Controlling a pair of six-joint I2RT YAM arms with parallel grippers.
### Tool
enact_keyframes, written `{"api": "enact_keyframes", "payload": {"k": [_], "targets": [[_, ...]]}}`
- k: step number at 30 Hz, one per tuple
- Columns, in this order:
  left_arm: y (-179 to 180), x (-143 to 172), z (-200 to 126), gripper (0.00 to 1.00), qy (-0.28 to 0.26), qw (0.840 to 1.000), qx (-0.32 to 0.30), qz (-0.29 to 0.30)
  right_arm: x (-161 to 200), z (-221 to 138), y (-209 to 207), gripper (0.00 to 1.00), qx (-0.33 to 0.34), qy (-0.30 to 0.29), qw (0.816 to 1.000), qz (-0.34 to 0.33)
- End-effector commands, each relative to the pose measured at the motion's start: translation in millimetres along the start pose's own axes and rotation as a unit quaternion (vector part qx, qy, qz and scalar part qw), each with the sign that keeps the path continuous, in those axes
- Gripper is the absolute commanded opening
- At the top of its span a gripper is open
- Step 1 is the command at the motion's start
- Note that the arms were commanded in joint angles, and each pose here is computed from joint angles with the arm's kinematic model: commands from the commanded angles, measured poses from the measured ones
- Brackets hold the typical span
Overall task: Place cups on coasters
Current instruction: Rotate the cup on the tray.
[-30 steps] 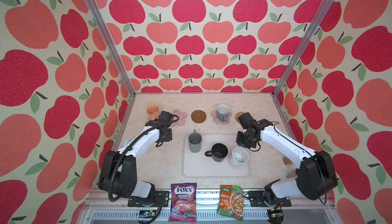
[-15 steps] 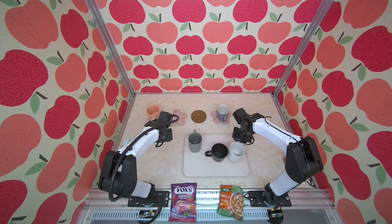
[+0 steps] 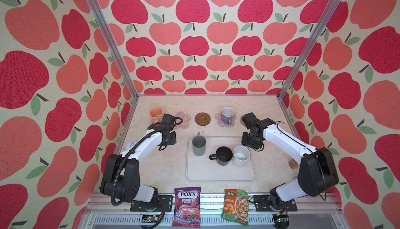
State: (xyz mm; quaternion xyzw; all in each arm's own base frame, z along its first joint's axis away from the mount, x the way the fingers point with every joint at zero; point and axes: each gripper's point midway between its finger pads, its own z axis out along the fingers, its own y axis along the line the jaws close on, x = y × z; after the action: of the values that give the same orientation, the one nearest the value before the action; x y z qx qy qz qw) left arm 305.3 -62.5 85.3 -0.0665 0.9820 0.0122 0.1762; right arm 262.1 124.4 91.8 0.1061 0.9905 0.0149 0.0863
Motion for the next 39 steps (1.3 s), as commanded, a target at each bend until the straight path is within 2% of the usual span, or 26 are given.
{"api": "enact_keyframes", "payload": {"k": [1,13,24,33,39], "targets": [[-2,1,-7,0.37,0.000,1.000,0.002,0.011,11,-1,-21,0.44,0.031,0.008,0.999,-0.012],[-13,1,-15,0.37,-0.001,0.999,-0.003,0.033,31,0,-49,0.49,0.050,0.016,0.999,-0.006],[-25,-1,-17,0.37,-0.002,0.999,-0.006,0.048,68,7,-52,0.50,-0.001,0.035,0.998,0.043],[-31,0,-21,0.37,-0.007,0.999,-0.009,0.053,86,14,-56,0.50,-0.008,0.041,0.998,0.046],[-30,3,-24,0.37,-0.004,0.998,-0.020,0.061,69,-5,-53,0.52,0.017,-0.011,1.000,0.001]]}}
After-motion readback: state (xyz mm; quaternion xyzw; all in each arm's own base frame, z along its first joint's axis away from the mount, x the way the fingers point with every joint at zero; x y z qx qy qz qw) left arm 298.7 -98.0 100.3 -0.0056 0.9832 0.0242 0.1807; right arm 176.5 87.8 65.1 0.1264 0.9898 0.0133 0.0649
